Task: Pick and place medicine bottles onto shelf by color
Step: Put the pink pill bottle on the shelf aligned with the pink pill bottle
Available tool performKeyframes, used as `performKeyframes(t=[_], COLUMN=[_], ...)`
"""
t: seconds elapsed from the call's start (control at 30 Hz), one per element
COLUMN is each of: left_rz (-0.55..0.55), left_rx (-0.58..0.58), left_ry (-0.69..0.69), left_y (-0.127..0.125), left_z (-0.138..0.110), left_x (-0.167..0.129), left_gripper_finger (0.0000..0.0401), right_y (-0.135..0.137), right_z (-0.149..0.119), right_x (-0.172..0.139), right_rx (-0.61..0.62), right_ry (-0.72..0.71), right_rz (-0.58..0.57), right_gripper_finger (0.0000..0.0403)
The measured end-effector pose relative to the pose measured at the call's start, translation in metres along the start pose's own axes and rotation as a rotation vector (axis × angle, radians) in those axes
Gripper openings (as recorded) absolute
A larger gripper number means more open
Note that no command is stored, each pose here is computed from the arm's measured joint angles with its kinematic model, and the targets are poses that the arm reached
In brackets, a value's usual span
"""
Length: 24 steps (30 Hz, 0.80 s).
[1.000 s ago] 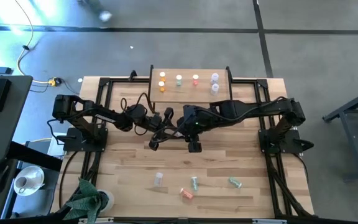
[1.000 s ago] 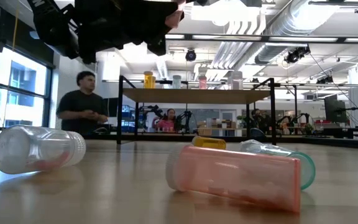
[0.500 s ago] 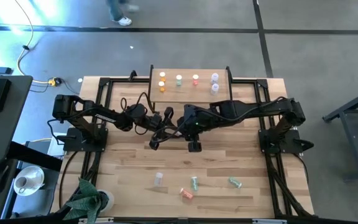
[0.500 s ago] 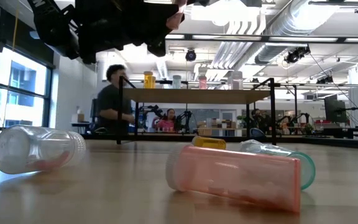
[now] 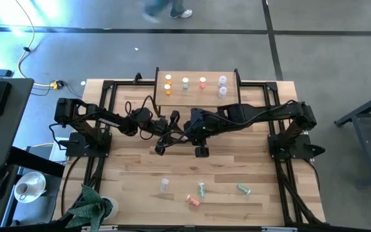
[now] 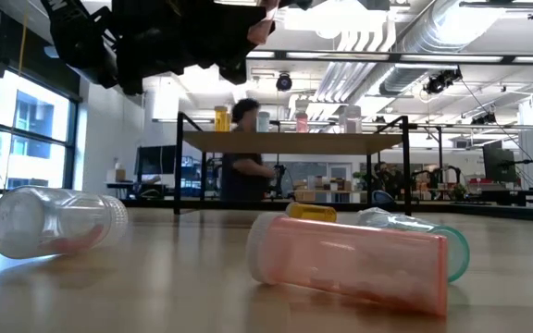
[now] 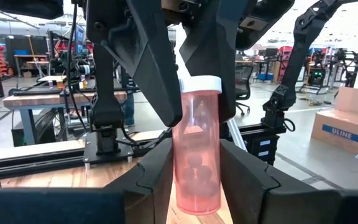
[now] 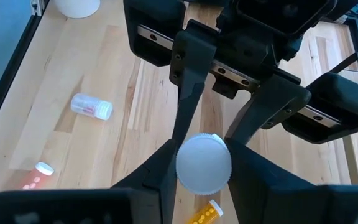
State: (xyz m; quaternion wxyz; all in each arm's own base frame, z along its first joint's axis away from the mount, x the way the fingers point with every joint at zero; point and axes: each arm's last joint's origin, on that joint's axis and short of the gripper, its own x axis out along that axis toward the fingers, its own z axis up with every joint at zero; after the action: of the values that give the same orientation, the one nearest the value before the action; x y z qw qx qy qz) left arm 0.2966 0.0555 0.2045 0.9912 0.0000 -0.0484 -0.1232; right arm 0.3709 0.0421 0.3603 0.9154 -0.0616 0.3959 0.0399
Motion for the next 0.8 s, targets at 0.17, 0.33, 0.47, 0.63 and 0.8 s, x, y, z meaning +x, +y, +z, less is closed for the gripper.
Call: performKeyframes(t=[0.17,0.33,0.47,0.63,0.8], left_rz=[0.005,0.031,0.077,0.128,0.149], left_rx=[0.023,0.007,-0.054,-0.081,-0.082], left_ry=[0.001,0.005,0.019,0.059,0.064], left_y=[0.0,0.008,0.02,0.033,0.039], left_z=[0.0,0.0,-0.001,-0.005,-0.007], left_x=[0.0,-0.004,-0.01,-0.018,-0.023], left_gripper_finger=[0.0161,0.021,0.0232,0.0235,0.0227], right_y=[-0.001,-0.002,-0.003,-0.006,-0.022], right_z=[-0.001,-0.004,-0.003,0.005,0.008], right_x=[0.0,0.0,-0.006,-0.02,-0.036], right_rx=[0.0,-0.005,-0.006,0.01,0.059], right_ry=[0.008,0.05,0.06,0.051,0.067], right_rz=[-0.023,-0.081,-0.09,-0.154,-0.257], right_gripper_finger=[0.0102,0.0102,0.0101,0.0101,0.0101])
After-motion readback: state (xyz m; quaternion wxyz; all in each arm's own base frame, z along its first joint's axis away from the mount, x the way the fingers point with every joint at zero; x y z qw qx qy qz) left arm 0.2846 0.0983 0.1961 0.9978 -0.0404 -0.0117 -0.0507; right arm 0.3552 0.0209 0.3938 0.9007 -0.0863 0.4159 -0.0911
